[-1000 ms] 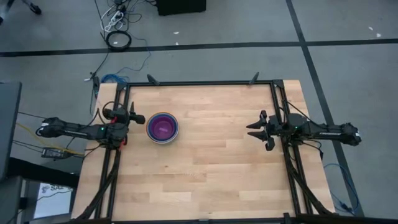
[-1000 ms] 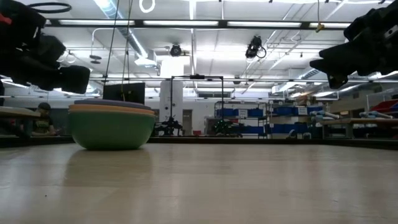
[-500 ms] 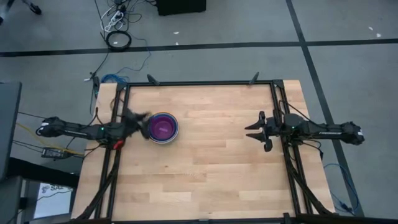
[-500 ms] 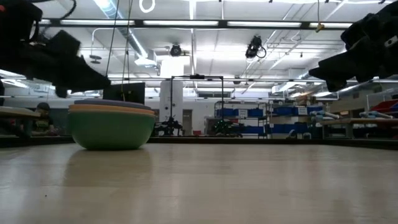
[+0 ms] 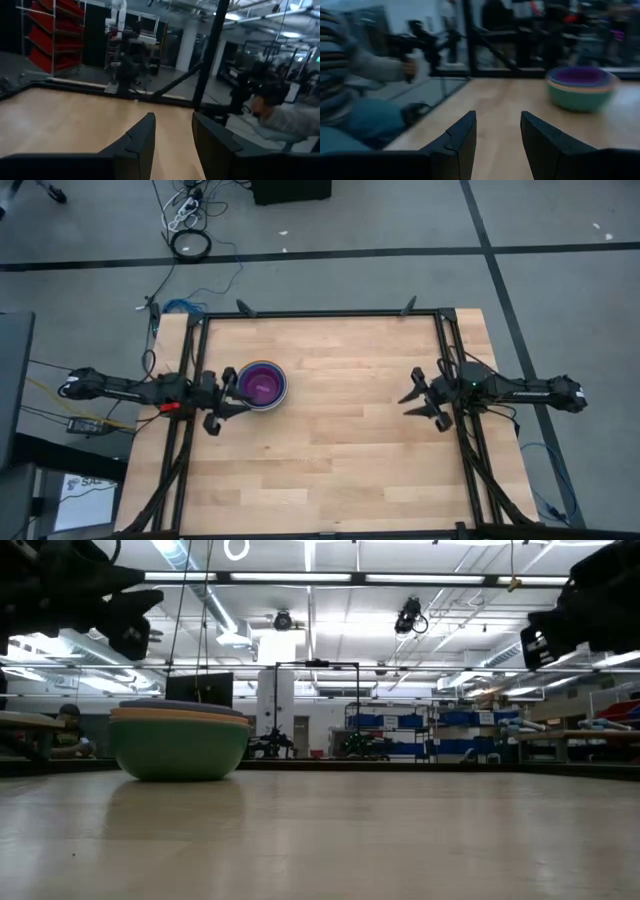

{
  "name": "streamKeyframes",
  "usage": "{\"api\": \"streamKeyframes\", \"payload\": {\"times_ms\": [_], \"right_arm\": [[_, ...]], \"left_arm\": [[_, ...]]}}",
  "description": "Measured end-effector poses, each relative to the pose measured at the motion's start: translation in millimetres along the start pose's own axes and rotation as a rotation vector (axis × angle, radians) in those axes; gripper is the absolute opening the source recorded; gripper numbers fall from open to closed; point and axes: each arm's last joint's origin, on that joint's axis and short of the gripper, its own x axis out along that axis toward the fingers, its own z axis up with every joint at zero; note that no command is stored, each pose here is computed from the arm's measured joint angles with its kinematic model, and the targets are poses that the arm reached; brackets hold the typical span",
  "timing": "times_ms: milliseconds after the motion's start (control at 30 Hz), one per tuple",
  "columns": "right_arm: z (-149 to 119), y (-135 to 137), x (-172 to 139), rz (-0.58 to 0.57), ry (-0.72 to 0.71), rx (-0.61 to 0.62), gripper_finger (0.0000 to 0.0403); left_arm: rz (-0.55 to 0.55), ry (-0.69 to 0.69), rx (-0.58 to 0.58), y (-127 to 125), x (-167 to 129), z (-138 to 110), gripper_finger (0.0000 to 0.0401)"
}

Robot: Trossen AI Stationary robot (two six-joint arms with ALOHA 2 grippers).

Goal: Nest bowls inside each other
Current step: Return to Home Position

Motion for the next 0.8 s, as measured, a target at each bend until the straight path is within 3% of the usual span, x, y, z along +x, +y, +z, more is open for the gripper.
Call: {"api": "streamKeyframes", "payload": {"times_ms": [167, 500, 567, 667, 700, 800], "right_arm": [[3.2, 5.0, -1.1, 0.152, -0.024, -0.015, 0.0144], [4.3, 4.8, -1.3, 0.142, -0.036, -0.036, 0.0143], [4.4, 4.1, -1.2, 0.114, -0.039, -0.058, 0.0143], [4.4, 0.2, -0.9, -0.017, -0.044, -0.070, 0.0142], [4.1, -1.3, -1.0, -0.068, -0.042, -0.071, 0.0141], [2.5, -3.9, -1.1, -0.151, -0.029, -0.068, 0.0142]], "left_arm": [[0.069, 0.071, 0.017, 3.2, -0.4, -7.7, 0.0138], [0.097, 0.073, -0.008, 4.1, -0.4, -8.3, 0.0138], [0.032, 0.099, -0.059, 2.1, -0.5, -9.9, 0.0138], [-0.265, 0.200, 0.084, -5.7, -2.3, -16.8, 0.0138], [-0.312, 0.201, 0.115, -6.9, -2.7, -17.0, 0.0138], [-0.259, 0.187, 0.135, -5.3, -2.2, -16.2, 0.0138]]}}
